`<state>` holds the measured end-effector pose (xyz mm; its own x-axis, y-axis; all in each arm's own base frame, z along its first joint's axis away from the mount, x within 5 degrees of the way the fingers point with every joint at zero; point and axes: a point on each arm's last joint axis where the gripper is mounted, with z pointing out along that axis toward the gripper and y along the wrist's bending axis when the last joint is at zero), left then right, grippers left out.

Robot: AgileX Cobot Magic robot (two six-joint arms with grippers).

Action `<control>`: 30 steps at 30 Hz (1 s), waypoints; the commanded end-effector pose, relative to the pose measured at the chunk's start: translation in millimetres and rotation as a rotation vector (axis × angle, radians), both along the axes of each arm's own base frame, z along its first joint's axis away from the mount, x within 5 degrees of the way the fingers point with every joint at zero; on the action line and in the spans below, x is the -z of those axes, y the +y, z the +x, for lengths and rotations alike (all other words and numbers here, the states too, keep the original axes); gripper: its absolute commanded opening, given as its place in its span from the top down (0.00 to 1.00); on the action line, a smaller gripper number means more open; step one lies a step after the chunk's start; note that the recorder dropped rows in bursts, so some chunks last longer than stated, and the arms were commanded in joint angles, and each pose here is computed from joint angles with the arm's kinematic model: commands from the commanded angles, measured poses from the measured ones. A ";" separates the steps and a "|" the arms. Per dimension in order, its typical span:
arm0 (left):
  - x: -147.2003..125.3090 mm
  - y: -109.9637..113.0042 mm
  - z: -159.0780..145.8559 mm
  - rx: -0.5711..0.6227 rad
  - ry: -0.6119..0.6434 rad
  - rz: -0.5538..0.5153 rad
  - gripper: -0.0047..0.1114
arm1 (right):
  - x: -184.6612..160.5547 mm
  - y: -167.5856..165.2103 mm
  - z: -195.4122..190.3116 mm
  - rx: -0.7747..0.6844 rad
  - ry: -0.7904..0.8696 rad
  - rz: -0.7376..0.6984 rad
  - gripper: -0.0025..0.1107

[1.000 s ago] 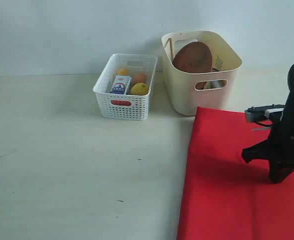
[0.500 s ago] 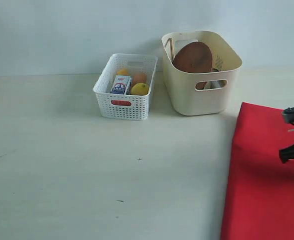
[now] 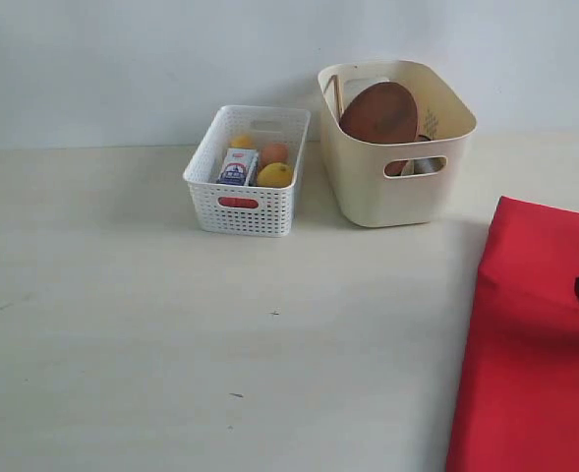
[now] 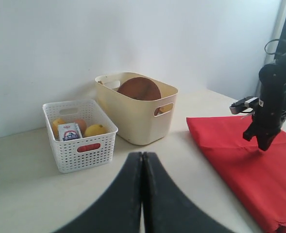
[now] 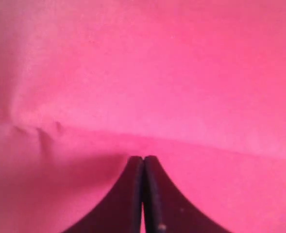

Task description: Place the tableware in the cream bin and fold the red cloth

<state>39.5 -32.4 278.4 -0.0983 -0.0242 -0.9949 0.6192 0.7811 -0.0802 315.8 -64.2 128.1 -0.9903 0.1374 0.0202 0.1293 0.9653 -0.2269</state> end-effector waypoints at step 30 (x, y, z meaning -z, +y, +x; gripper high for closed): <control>-5.3 11.8 -15.0 -0.002 -0.104 -0.084 0.96 | 37.0 -40.2 28.5 0.183 -0.178 0.123 0.98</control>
